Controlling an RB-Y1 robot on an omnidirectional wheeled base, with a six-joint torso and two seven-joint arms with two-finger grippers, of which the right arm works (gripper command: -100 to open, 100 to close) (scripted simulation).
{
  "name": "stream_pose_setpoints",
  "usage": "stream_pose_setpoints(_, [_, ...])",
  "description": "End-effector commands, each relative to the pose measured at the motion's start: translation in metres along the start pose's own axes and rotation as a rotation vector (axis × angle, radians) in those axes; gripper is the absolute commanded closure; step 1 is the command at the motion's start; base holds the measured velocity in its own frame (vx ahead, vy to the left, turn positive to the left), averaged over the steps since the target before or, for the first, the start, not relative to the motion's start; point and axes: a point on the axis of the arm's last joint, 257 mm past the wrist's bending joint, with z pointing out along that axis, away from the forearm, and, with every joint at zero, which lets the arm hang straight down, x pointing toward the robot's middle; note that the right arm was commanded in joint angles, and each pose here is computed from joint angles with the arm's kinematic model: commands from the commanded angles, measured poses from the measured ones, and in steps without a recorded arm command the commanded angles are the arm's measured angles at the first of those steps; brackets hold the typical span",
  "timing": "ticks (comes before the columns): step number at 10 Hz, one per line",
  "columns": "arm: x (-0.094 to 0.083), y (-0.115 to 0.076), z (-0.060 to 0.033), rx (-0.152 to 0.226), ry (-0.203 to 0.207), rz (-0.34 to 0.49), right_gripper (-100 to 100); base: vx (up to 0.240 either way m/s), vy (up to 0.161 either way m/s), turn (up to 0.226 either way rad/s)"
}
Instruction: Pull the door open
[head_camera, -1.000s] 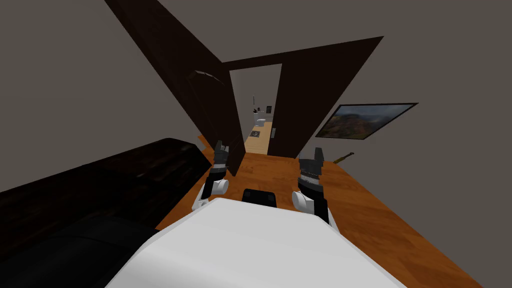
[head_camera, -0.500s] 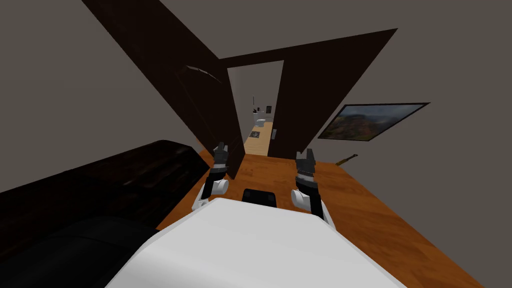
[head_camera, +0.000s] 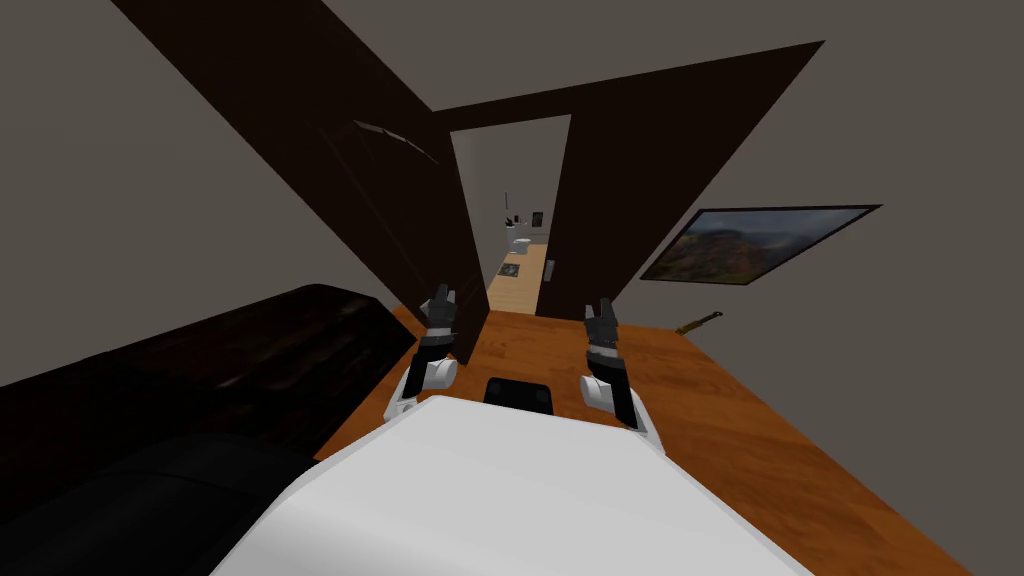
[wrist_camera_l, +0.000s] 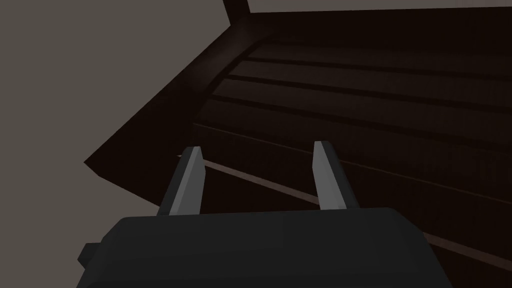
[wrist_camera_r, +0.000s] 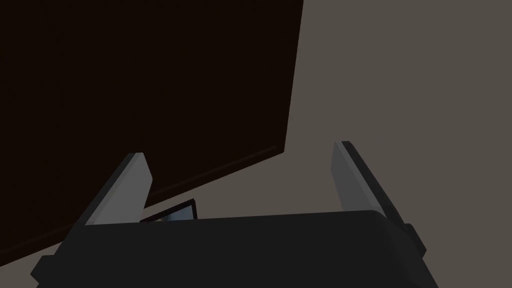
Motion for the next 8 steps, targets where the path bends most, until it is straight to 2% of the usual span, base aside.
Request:
stream_pose_setpoints(1, [0.0, -0.013, 0.0004, 0.016, 0.014, 0.003, -100, 0.1, 0.018, -0.009])
stream_pose_setpoints(8, [0.003, -0.069, 0.0047, 0.096, 0.072, 0.014, -100, 0.092, 0.024, -0.009])
